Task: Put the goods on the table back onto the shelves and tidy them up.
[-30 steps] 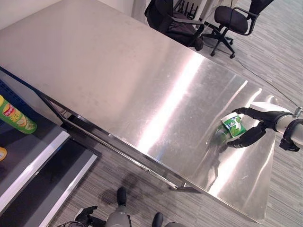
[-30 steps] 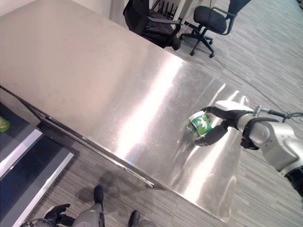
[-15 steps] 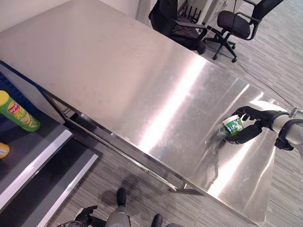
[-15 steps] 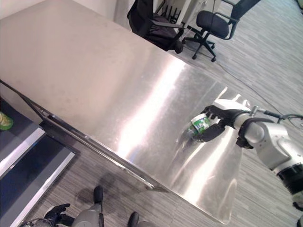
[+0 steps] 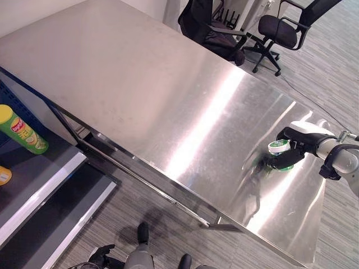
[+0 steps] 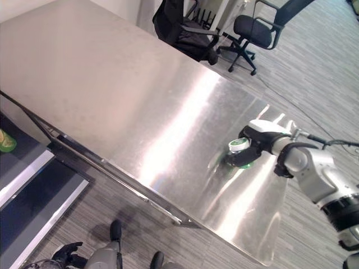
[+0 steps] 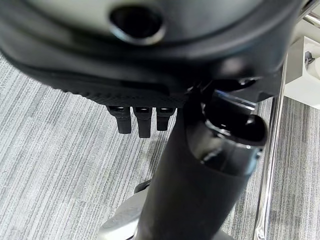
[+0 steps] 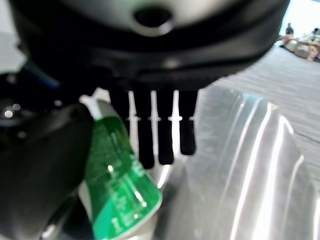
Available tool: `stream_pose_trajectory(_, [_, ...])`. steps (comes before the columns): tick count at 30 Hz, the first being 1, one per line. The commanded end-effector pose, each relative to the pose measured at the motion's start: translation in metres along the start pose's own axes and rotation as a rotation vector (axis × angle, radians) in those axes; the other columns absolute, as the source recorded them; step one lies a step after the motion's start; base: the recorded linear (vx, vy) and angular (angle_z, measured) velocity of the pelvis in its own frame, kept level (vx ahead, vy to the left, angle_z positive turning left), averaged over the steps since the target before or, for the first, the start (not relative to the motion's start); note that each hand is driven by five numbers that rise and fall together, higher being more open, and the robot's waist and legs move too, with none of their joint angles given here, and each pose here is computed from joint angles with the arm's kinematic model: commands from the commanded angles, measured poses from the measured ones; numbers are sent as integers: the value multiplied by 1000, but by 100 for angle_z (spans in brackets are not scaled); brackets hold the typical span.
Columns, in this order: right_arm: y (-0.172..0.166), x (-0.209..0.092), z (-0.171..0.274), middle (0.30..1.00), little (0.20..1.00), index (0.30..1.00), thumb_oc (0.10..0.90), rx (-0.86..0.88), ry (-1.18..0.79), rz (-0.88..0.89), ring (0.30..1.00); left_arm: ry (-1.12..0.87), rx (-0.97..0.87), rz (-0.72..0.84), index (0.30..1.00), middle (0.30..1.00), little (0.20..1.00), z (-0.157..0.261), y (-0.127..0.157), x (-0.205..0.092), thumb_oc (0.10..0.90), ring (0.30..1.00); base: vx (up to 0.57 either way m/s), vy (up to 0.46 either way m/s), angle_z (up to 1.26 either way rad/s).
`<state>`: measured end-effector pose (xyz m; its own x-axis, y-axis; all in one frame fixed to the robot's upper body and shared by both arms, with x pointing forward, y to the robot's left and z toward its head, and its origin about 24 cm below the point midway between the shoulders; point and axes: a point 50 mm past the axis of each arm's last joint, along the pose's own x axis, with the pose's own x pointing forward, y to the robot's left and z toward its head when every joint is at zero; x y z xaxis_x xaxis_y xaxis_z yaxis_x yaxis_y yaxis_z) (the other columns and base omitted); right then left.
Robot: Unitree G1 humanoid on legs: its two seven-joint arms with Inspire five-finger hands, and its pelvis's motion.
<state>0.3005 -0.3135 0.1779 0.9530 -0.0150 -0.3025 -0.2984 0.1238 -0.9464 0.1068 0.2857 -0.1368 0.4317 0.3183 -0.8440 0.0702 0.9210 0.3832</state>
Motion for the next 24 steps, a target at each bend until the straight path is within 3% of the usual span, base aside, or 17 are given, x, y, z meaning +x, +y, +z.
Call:
stream_pose_trajectory(1, [-51, -14, 4, 300, 300, 300, 400, 0, -14, -245, 300, 2, 29, 26, 900, 900, 900, -2, 6, -1, 800, 900, 0, 0, 0])
stream_pose_trajectory(13, [-55, -29, 39, 300, 300, 300, 400, 190, -312, -544, 300, -8, 23, 46, 900, 900, 900, -10, 5, -4, 800, 900, 9, -10, 1])
stream_pose_trajectory(24, [-34, -32, 34, 300, 300, 300, 400, 412, -355, -800, 300, -114, 30, 67, 900, 900, 900, 11, 13, -4, 800, 900, 10, -38, 30])
